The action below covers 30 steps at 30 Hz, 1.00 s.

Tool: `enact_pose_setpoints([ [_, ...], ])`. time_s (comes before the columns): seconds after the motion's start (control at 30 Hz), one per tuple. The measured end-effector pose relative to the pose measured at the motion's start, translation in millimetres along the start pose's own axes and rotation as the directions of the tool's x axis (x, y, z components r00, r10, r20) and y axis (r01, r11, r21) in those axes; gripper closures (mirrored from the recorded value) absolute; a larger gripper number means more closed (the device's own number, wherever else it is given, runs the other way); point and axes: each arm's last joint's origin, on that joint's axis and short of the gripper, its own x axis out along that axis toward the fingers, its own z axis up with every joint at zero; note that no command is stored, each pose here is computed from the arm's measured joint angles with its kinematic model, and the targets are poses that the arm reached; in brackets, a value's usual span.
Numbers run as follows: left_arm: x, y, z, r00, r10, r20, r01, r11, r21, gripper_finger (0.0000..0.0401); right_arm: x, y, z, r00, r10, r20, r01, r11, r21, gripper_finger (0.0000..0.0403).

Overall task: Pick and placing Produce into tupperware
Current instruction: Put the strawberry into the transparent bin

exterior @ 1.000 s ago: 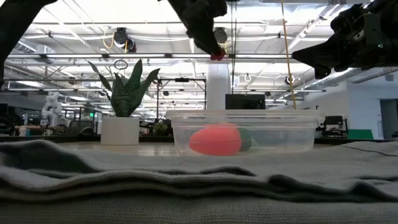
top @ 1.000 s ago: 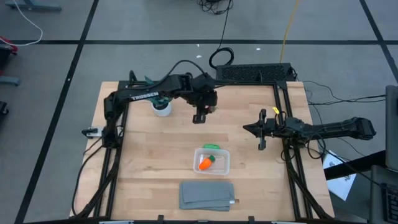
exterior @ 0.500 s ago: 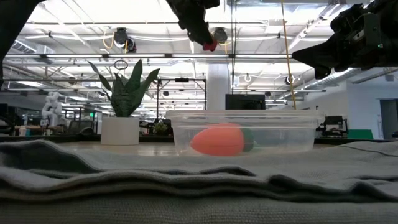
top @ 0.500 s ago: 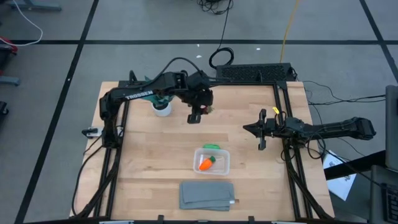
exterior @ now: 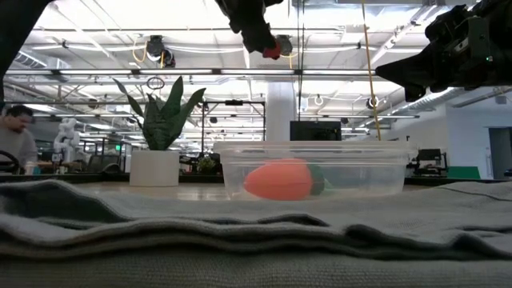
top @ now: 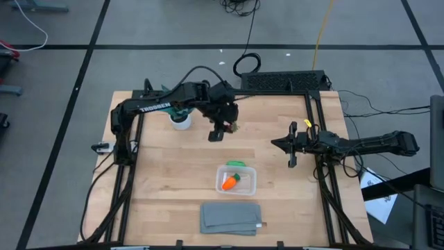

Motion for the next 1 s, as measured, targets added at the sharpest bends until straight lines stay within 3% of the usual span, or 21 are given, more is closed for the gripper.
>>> enact_pose_setpoints([
  [0.4,65.6,-40.6,-22.2,0.992,-0.098,-0.081,0.098,0.995,-0.01,0.0256,0.0,0.0,0.0,1.0,0.0,0.0,0.0,1.0,-0.002,0.0403],
  [0.63,100.0,-72.2,-30.8,0.991,-0.131,-0.036,0.132,0.99,0.041,0.0256,0.0,0.1,0.0,1.0,0.0,0.0,0.0,1.0,-0.002,0.0403],
  [0.83,116.4,-93.0,-30.1,0.995,-0.089,0.039,0.084,0.989,0.123,0.0256,0.0,0.0,0.1,1.0,0.0,0.001,0.0,1.0,-0.002,0.0403],
  [1.0,122.9,-101.9,-37.1,0.995,-0.099,0.014,0.096,0.986,0.14,0.0256,0.0,0.0,0.0,1.0,0.0,0.001,0.0,1.0,0.002,0.0403],
])
